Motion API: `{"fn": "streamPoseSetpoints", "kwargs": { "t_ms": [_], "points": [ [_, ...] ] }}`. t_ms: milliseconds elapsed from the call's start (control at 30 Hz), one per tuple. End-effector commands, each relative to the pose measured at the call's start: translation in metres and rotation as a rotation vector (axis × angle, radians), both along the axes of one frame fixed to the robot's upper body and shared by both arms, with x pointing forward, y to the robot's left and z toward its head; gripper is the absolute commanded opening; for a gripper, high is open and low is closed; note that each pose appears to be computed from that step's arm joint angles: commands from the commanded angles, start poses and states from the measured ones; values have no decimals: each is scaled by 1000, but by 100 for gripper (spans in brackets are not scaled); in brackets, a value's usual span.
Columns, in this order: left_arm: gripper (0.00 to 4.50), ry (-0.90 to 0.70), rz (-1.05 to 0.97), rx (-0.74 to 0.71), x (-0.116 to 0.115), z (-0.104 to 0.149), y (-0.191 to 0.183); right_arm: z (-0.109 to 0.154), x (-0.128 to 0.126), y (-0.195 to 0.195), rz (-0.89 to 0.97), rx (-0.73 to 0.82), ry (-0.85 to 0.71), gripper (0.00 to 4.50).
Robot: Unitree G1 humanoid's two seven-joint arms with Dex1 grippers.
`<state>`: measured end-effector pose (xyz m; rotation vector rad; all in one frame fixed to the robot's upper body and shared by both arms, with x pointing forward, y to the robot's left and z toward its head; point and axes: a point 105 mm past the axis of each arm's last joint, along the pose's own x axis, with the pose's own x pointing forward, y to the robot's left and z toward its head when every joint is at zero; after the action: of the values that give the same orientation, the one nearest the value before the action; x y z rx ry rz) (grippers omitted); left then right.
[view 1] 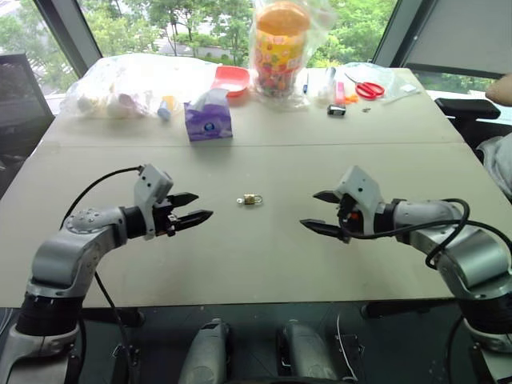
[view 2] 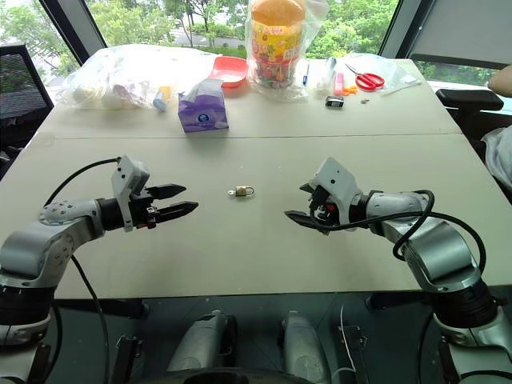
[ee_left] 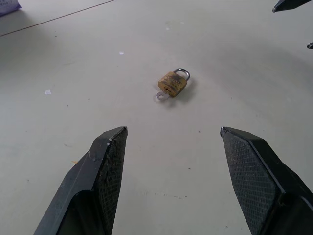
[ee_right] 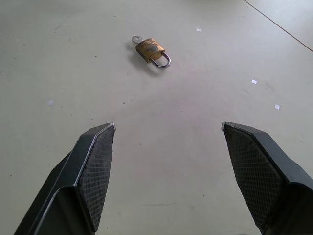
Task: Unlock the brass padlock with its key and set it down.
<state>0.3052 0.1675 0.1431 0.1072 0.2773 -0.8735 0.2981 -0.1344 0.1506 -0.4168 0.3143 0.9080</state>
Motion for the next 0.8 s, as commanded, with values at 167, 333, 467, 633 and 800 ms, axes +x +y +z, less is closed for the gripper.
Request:
{"fn": "streamPoseSetpoints", "kwargs": {
  "t_ms": [167,333,467,633,800],
  "points": [
    [317,-37,-3,-3,-1,6,-1,11,2,6,25,2,-57,365],
    [317,-34,-2,0,-1,4,0,12,4,6,19,1,-66,365],
    [317,-39,4,12,4,3,1,13,9,9,22,4,-72,365],
    [317,-64,-16,43,15,10,6,8,25,23,51,-20,-65,365],
    [317,-45,-128,225,17,5,16,-1,44,56,171,-47,4,365]
  ]
}}
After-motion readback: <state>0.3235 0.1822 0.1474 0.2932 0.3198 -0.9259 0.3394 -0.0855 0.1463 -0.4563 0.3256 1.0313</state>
